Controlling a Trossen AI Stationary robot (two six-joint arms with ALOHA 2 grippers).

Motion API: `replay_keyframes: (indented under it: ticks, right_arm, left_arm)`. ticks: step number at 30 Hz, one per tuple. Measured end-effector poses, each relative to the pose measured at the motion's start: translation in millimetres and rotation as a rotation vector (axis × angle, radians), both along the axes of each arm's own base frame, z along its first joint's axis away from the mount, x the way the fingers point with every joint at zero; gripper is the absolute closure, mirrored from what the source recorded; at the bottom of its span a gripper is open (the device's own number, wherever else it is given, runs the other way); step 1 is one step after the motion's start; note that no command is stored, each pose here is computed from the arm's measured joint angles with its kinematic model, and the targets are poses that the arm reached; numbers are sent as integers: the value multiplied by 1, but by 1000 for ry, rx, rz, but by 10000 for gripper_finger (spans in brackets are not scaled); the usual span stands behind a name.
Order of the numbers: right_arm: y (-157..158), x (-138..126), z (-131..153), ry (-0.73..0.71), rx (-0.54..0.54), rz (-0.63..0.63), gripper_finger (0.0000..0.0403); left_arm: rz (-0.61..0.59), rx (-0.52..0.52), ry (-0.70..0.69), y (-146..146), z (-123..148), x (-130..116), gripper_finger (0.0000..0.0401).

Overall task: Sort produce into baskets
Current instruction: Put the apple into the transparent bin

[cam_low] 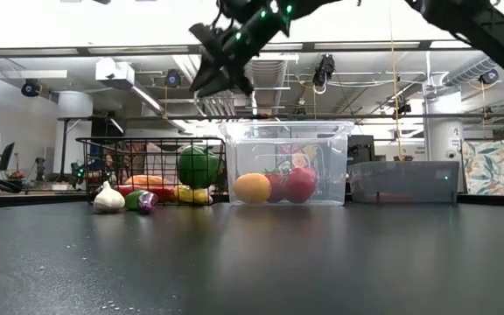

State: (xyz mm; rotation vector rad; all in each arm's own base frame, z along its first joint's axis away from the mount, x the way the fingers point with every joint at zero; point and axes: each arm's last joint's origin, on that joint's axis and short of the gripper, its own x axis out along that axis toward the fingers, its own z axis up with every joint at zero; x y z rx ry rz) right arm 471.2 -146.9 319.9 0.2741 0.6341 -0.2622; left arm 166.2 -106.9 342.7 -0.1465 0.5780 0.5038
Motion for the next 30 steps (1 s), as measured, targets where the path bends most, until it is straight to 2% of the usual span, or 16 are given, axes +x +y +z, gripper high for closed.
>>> replay_keyframes:
  ticks: [6,15,25,30]
  right_arm:
    - [34,-20,28,74,-54,107,306]
    - [88,-56,42,266,-47,231,320]
    - [142,-102,38,316,-119,136,327]
    - [163,-126,32,270,-77,127,320]
  left_arm:
    - [10,40,21,-6,-8,8,196]
    - [-3,39,61,-16,-18,20,196]
    - [-20,-57,131,-27,-31,29,196]
    - [-57,-153,206,-32,-36,31,196]
